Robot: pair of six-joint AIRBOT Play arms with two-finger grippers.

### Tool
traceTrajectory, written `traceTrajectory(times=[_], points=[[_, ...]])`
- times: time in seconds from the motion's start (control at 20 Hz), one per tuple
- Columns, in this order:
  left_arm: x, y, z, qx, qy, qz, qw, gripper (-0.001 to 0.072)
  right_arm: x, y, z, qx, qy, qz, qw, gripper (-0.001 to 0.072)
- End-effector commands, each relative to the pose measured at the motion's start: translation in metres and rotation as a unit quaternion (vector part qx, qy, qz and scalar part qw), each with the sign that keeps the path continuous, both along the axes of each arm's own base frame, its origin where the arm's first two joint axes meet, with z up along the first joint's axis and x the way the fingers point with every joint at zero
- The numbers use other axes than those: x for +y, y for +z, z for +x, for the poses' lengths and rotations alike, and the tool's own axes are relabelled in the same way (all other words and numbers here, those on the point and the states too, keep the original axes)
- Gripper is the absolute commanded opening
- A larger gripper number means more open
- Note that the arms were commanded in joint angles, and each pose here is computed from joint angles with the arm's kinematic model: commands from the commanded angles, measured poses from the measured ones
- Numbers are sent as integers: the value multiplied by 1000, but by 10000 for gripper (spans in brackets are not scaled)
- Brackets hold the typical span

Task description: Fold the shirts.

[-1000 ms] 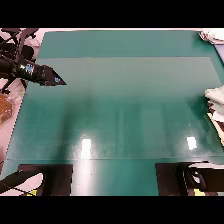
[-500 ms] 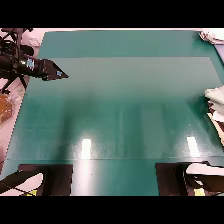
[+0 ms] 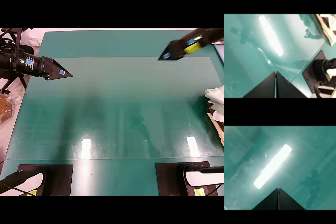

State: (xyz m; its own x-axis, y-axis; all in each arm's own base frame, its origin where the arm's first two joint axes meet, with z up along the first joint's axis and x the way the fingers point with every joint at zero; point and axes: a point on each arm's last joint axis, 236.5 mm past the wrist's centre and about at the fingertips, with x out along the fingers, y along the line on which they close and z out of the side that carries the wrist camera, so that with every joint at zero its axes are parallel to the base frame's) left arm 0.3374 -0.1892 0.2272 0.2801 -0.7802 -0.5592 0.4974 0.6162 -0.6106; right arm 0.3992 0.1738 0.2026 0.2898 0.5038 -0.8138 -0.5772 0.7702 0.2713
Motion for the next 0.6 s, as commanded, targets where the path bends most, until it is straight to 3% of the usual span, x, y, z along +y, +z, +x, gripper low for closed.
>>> traceTrajectory(times=[0.0,0.25,0.55], points=[[-2,2,-3,-3,-11,-4,1000,27,41,-19,-20,-12,56,-34,998,25],[-10,12,-7,-3,-19,-32,999,28,61,-11,-31,-7,73,11,997,25],[-13,16,-8,-3,-22,-41,999,28,61,-11,-31,-7,72,10,997,25]])
